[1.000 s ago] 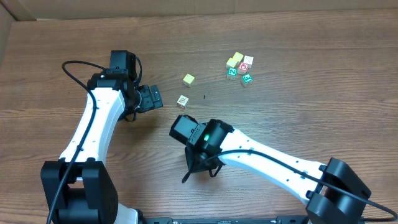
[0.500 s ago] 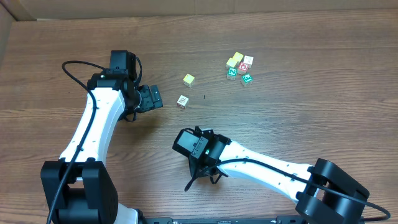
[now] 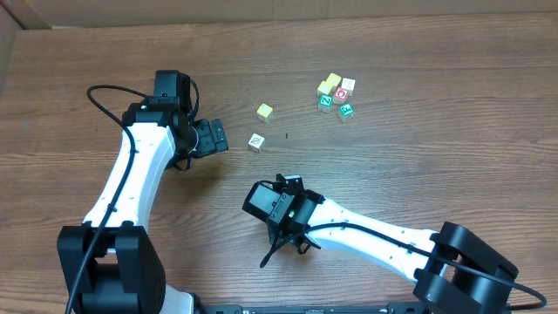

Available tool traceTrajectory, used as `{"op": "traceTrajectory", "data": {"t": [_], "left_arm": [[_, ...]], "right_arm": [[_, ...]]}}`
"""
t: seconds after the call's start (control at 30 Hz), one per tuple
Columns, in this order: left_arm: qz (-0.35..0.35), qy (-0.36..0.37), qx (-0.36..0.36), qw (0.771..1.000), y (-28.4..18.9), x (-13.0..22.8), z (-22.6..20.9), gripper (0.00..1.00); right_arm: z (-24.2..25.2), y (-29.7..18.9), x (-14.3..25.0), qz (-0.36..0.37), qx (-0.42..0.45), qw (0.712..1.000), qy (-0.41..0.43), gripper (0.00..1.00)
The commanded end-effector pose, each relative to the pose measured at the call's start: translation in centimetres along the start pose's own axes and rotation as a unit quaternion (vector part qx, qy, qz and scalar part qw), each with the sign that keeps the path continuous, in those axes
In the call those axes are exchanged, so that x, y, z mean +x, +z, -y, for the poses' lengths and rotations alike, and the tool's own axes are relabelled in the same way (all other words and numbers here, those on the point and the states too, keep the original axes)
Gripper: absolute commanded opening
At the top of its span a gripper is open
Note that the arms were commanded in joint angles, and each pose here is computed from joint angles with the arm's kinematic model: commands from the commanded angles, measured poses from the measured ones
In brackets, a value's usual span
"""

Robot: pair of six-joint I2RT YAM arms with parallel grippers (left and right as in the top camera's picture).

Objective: Flip 3 blocks

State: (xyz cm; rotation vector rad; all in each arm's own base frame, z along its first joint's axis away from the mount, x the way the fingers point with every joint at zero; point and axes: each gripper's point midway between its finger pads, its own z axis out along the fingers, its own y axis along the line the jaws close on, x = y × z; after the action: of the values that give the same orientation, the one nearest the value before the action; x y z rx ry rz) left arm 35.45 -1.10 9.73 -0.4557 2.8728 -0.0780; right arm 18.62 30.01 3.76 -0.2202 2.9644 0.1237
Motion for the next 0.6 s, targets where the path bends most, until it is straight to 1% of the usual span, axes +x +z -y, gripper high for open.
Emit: {"op": "traceTrajectory", "data": {"t": [0.0,0.2,0.33,0.57], "left_arm": [[0.007,-0.007,-0.003,1.0,-0.2,-0.5,0.0,1.0],[0.007,-0.007,-0.003,1.0,-0.2,-0.5,0.0,1.0],[0.007,-0.007,-0.003,1.0,-0.2,-0.5,0.0,1.0],[0.007,-0.007,-0.003,1.0,-0.2,-0.5,0.0,1.0]], "right_arm": [[-0.1,0.4,0.4,0.012,0.005,1.0,-0.008,0.04],[0.2,1.5,1.0,0.02,0.007,1.0,-0.013,0.04],[0.8,1.6,0.3,0.04,0.022,0.999,-0.013,0.04],[0.3,1.6,0.1,0.046,0.014,0.999,-0.013,0.04]]}}
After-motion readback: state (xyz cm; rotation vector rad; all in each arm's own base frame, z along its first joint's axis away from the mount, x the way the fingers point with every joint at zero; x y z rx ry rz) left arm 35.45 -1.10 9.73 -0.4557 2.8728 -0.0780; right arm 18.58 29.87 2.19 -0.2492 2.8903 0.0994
